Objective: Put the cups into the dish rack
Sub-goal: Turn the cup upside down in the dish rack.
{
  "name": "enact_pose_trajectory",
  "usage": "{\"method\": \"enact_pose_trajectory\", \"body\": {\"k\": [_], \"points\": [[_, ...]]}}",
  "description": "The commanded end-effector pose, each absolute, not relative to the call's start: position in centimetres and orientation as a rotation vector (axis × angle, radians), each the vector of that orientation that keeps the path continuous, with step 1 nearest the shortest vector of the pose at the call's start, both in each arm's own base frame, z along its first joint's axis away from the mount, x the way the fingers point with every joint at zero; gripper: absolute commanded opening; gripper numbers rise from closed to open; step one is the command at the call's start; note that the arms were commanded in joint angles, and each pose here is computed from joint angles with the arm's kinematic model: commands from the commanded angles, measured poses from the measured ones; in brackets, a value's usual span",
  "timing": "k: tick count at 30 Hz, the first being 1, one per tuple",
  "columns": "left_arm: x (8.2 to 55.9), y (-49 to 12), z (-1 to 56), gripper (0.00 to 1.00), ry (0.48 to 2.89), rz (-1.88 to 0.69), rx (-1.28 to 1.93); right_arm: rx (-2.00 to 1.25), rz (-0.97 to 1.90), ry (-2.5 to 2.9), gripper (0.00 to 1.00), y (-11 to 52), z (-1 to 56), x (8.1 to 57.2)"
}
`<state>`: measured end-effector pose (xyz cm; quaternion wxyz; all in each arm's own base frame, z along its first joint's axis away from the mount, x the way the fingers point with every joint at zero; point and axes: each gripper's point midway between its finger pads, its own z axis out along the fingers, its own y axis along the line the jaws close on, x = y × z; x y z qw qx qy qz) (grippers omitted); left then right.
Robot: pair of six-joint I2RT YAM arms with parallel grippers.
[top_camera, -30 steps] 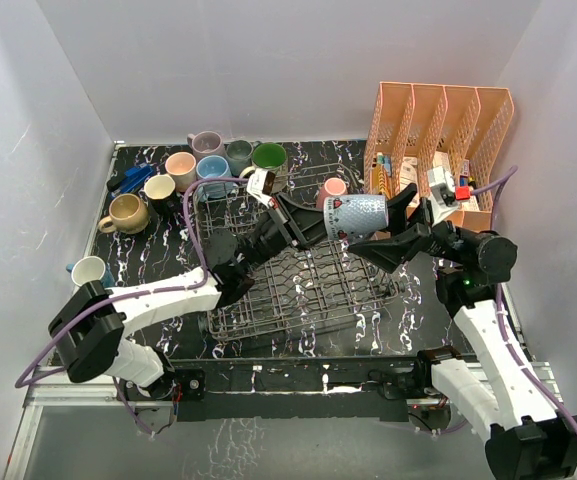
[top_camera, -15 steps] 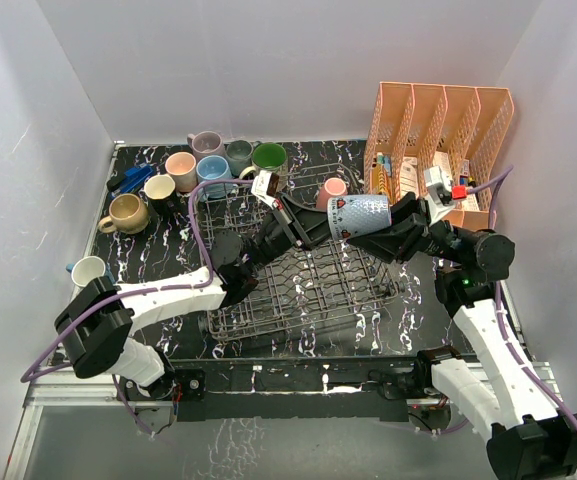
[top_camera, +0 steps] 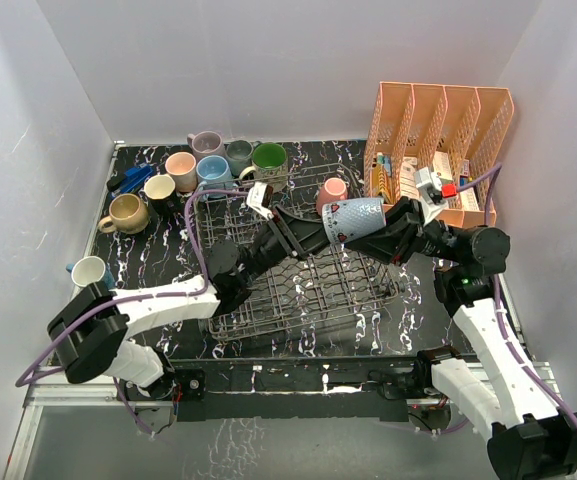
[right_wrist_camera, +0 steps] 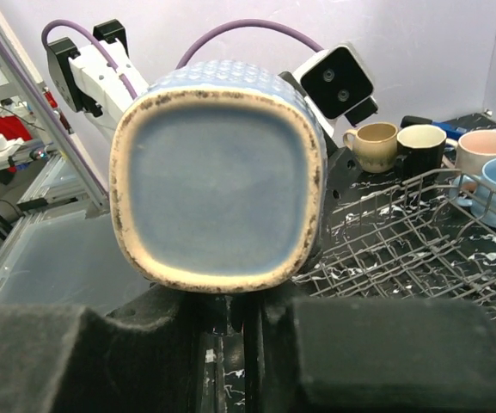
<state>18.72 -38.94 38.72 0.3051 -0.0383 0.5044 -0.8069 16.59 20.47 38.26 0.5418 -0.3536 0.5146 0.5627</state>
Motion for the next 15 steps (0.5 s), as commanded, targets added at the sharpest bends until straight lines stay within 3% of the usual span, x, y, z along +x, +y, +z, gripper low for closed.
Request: {"method": "enact_pose_trajectory", "body": {"k": [1,4,10,15], "points": [[17.5,-35.6,41.1,0.46,1.201,-2.093,-0.103,-0.850,1.296,1.167,0.08,20.2,40.3,16.3],[17.8,-34.5,39.3,0.54,1.259,-2.003,-0.136,-0.834,1.289,1.182,0.08,20.1,40.0,16.9],[18.4,-31.9,34.3,0.61,1.436,-1.764,-0.181,-0.827,1.211,1.230,0.08,19.9,38.3,18.8],[19.4,-28.6,27.5,0.73,1.732,-1.366,-0.181,-0.865,1.023,1.335,0.08,19.3,35.4,22.4]]}}
